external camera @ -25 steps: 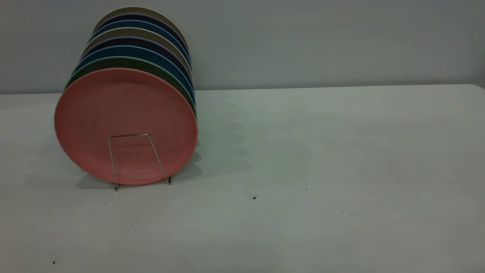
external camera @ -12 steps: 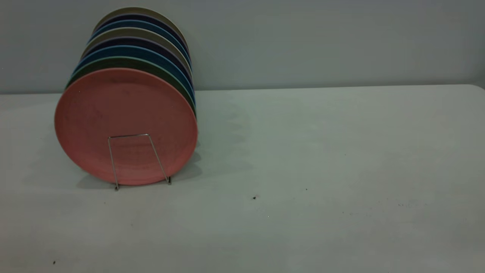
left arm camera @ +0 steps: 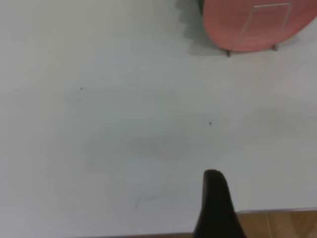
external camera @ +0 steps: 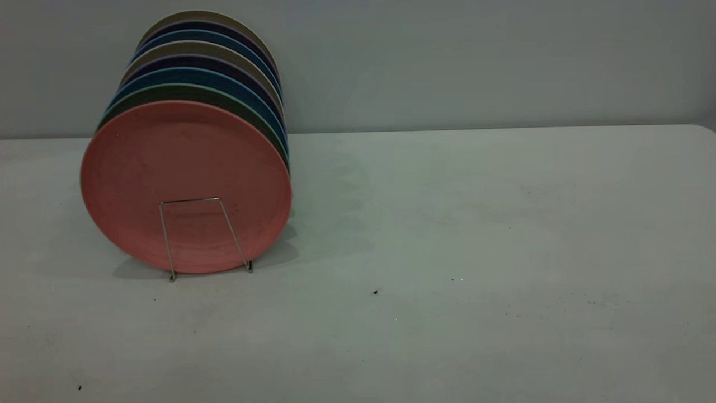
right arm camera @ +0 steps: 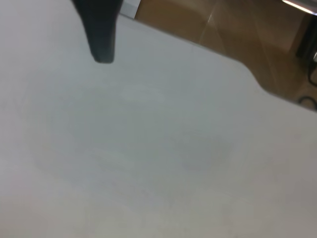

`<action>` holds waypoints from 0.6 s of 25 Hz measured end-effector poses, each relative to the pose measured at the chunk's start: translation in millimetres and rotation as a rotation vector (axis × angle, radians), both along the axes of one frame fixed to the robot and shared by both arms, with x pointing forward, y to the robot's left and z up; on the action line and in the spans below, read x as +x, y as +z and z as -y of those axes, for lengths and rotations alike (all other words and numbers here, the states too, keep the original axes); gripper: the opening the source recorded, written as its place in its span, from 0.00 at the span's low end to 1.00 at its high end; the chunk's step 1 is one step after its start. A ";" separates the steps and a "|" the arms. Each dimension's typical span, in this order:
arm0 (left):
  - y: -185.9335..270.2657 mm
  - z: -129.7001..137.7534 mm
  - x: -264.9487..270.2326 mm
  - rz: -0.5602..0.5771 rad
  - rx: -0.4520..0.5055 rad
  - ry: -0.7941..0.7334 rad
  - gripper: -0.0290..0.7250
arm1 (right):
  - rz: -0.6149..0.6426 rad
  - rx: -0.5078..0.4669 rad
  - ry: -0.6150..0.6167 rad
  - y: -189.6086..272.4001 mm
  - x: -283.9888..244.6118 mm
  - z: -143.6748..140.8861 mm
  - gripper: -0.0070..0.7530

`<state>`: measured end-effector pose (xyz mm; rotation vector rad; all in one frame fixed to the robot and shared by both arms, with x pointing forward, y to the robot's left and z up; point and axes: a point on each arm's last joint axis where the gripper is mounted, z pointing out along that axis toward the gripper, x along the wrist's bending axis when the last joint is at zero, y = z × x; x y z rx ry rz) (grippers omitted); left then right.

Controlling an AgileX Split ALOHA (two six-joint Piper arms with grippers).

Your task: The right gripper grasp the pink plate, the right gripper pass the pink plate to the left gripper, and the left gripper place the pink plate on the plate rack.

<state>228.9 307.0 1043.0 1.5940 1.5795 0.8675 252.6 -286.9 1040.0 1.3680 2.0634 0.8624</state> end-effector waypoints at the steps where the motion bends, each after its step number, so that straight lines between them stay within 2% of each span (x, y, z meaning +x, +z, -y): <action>1: -0.3 1.0 0.1 -0.001 0.006 -0.017 0.76 | 0.000 0.000 0.000 0.0 0.0 0.0 0.68; 6: -0.5 5.6 -0.1 0.001 0.031 -0.091 0.76 | 0.003 0.001 -0.001 0.2 0.1 0.0 0.68; 15: -0.4 5.8 -0.1 0.003 0.036 -0.096 0.76 | 0.002 0.003 -0.002 0.2 0.1 0.0 0.68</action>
